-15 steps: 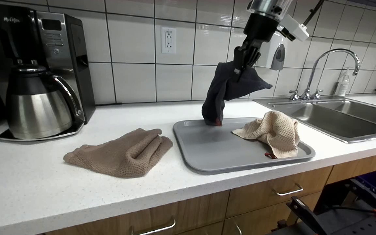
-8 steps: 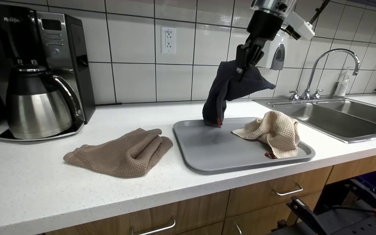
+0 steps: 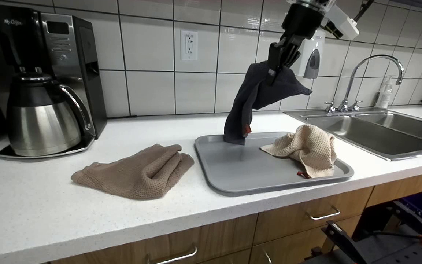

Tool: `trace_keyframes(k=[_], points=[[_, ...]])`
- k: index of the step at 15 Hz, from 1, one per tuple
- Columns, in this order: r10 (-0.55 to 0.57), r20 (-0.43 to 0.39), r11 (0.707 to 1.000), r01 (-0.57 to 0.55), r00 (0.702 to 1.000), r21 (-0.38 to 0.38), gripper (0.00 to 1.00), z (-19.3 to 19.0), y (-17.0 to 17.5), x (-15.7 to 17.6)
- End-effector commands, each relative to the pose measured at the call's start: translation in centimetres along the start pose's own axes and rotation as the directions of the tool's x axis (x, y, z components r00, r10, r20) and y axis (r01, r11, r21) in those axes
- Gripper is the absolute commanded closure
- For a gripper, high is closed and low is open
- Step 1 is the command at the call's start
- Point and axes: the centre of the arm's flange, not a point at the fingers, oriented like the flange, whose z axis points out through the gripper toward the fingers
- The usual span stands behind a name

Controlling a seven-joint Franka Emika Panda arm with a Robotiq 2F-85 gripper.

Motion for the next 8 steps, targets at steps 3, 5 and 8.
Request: trace_keyframes(k=[3, 5, 8], points=[[0.010, -0.057, 1.000, -0.011, 0.998, -0.011, 0.98, -2.5, -0.7, -0.5], [0.026, -0.060, 0.999, -0.027, 0.998, -0.016, 0.98, -2.5, -0.2, -0.2], [0.081, -0.046, 0.996, -0.083, 0.996, -0.026, 0.98, -1.6, 1.1, 0.1]])
